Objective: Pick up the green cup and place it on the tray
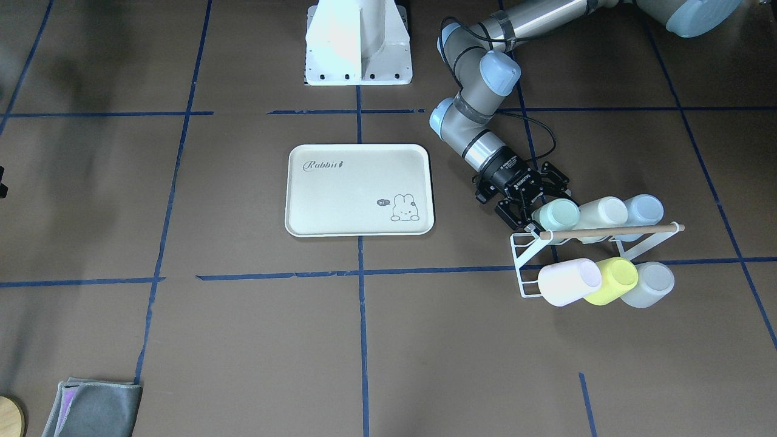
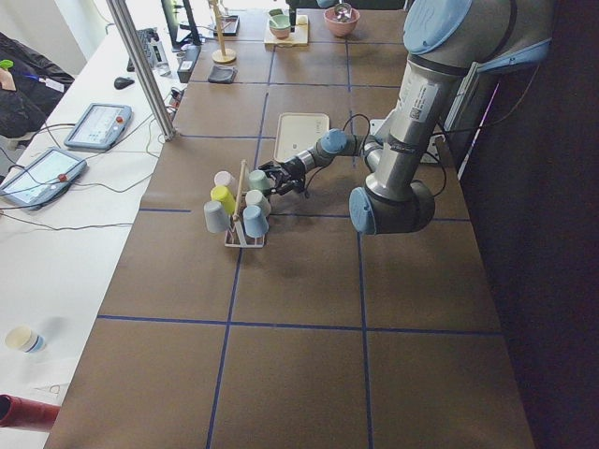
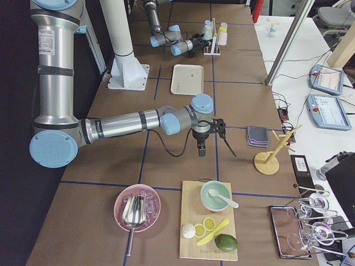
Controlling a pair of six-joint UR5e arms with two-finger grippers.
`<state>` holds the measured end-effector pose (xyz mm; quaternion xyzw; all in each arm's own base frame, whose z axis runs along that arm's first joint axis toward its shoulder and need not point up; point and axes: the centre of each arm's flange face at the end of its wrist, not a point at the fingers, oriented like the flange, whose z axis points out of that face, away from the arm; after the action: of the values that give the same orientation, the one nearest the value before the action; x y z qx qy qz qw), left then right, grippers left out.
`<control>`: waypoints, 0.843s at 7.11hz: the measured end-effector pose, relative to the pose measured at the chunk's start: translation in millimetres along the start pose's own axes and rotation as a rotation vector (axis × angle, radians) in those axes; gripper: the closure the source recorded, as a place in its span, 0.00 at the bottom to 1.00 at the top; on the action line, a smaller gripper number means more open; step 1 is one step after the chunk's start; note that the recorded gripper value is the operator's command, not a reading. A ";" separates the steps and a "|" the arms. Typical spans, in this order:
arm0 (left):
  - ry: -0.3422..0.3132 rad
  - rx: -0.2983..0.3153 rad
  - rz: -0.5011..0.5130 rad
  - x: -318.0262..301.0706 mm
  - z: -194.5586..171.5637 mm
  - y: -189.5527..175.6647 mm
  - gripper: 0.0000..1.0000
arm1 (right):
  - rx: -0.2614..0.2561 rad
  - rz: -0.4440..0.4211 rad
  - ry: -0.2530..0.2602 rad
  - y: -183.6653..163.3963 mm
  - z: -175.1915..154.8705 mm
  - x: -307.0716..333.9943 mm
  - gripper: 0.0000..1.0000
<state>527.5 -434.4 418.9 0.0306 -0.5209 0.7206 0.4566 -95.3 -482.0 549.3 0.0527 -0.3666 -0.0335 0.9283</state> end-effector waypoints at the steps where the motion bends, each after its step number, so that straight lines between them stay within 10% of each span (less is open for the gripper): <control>1: 0.001 -0.001 -0.001 -0.2 0.9 0.6 0.30 | 0.000 0.000 0.000 0.0 0.1 0.0 0.00; 6: 0.002 0.002 -0.016 -3.8 2.0 11.2 0.32 | 0.000 0.000 0.000 -0.6 0.1 -0.1 0.00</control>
<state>521.2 -438.8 409.7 0.0346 -0.5195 0.7173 0.4630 -95.5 -482.5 549.2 0.0528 -0.3666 -0.0335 0.9283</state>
